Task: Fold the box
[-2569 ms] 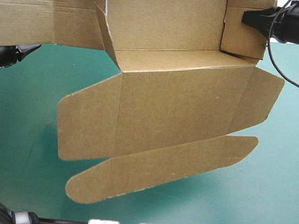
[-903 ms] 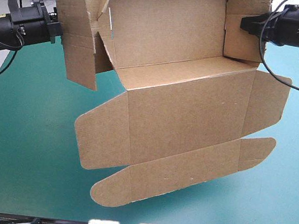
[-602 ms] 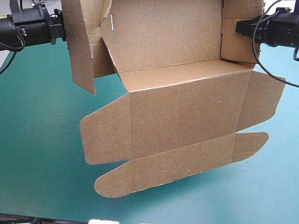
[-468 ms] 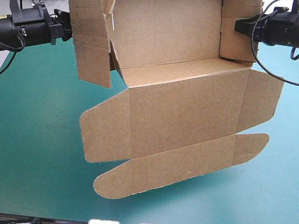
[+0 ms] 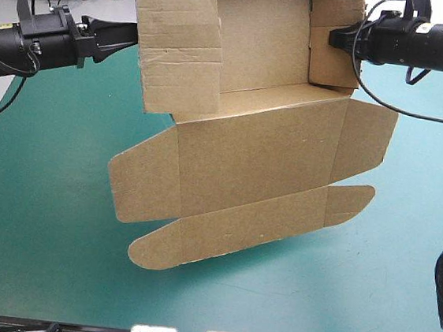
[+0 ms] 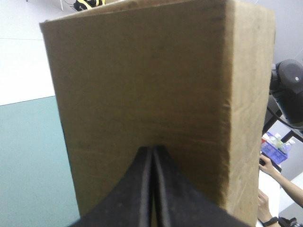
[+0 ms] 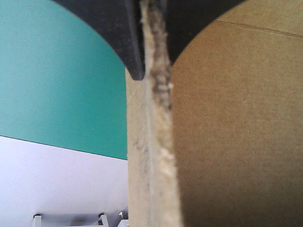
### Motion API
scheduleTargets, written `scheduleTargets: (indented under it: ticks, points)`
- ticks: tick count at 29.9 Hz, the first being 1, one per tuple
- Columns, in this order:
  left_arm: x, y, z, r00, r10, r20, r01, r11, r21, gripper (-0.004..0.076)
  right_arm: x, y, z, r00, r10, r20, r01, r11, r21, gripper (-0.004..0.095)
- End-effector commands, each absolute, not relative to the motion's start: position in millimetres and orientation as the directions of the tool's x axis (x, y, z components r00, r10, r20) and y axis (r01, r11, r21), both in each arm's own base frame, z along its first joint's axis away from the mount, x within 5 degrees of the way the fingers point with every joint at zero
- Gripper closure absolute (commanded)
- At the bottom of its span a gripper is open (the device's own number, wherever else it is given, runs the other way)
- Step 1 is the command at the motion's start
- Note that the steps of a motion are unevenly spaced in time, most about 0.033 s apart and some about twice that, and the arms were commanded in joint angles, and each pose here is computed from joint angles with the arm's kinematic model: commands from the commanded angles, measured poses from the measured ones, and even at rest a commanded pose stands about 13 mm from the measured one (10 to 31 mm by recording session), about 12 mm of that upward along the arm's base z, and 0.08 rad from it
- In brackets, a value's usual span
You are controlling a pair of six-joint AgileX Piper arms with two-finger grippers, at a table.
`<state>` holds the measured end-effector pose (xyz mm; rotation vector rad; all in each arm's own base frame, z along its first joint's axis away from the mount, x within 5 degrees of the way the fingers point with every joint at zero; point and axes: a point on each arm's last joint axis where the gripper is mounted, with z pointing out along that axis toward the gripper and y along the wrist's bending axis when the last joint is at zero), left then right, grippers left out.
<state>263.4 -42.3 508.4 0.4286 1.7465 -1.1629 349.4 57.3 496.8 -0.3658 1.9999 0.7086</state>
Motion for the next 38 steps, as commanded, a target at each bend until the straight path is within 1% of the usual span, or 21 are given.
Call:
scheduleTargets:
  ticks: [1,4,6,9,11,16,19,29,34,38]
  points:
    - [246,-47,526,-0.435,-0.213,-0.875,0.752,0.448,-0.483,0.0734,333,59,525,-0.407,0.114,-0.906,-0.538,0.772,0.339,0.0928]
    - [247,-48,522,-0.442,-0.174,-0.880,0.744,0.476,-0.468,0.0733,334,57,524,-0.405,0.116,-0.907,-0.524,0.784,0.334,0.0928]
    - [247,-51,521,-0.444,-0.163,-0.881,0.747,0.475,-0.464,0.0733,335,57,524,-0.402,0.118,-0.908,-0.521,0.786,0.333,0.0928]
    - [246,-56,521,-0.443,-0.149,-0.884,0.760,0.461,-0.459,0.0703,338,57,522,-0.410,0.121,-0.904,-0.515,0.787,0.339,0.0928]
    - [246,-57,521,-0.445,-0.142,-0.884,0.761,0.461,-0.457,0.0655,341,57,520,-0.415,0.119,-0.902,-0.512,0.789,0.340,0.0928]
    - [246,-57,520,-0.446,-0.138,-0.885,0.759,0.465,-0.455,0.0471,342,56,518,-0.415,0.114,-0.903,-0.506,0.796,0.333,0.0928]
    - [245,-58,521,-0.445,-0.144,-0.884,0.762,0.457,-0.459,0.0409,343,55,517,-0.417,0.110,-0.902,-0.495,0.805,0.327,0.0928]
    - [245,-58,521,-0.444,-0.150,-0.883,0.763,0.454,-0.461,0.0399,344,57,517,-0.412,0.107,-0.905,-0.494,0.808,0.320,0.0928]
    - [248,-56,517,-0.447,-0.120,-0.887,0.741,0.506,-0.442,0.0399,343,71,516,-0.412,0.087,-0.907,-0.504,0.807,0.306,0.0920]
    - [254,-59,510,-0.473,-0.096,-0.876,0.687,0.583,-0.434,0.0400,341,87,516,-0.401,0.063,-0.914,-0.510,0.813,0.280,0.0921]
